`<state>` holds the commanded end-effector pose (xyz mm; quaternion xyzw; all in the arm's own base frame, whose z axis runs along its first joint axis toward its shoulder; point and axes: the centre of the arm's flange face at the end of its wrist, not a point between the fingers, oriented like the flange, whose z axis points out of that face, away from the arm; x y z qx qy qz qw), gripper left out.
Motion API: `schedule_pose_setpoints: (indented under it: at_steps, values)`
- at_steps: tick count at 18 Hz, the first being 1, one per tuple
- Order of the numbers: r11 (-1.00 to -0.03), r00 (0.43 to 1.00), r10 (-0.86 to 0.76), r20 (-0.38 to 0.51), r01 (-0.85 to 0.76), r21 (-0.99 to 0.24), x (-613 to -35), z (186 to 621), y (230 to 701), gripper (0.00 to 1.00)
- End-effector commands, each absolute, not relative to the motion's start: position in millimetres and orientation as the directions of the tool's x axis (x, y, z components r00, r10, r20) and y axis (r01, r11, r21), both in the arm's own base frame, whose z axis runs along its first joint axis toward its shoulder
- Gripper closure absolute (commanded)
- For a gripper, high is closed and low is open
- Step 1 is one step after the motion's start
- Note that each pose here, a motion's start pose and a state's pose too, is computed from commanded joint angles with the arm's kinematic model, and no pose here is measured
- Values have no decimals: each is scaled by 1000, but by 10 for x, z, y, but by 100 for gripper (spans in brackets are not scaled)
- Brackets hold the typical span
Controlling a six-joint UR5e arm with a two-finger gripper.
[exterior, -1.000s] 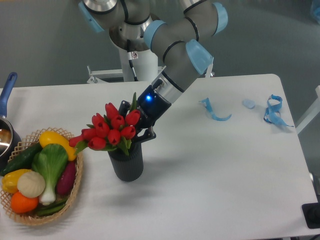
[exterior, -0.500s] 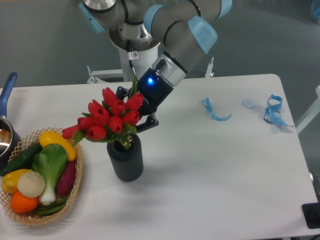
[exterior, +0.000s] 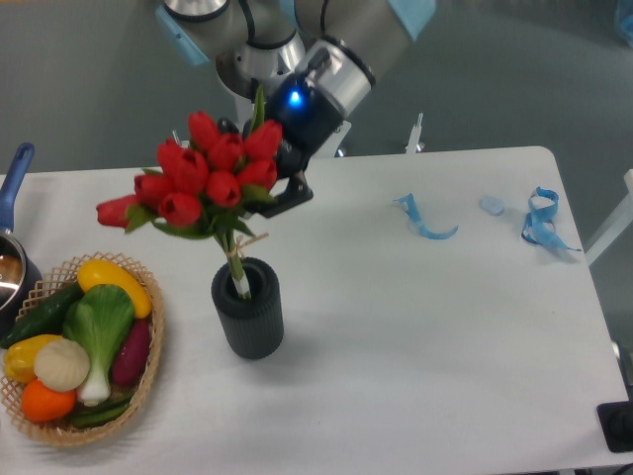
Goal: Pick up the flowers from the vase
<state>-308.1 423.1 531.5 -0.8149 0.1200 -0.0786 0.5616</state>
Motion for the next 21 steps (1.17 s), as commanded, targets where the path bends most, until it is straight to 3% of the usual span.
schedule_pose_setpoints:
  at_steps: [6, 13, 21]
  values:
    - [-348, 988, -154, -31, -84, -934, -3674, 5394, 3804, 73]
    - [-360, 991, -117, -69, -107, -927, -4646, 5190, 3828, 73]
    - [-374, 991, -106, -85, -119, -920, -4966, 4897, 3702, 73]
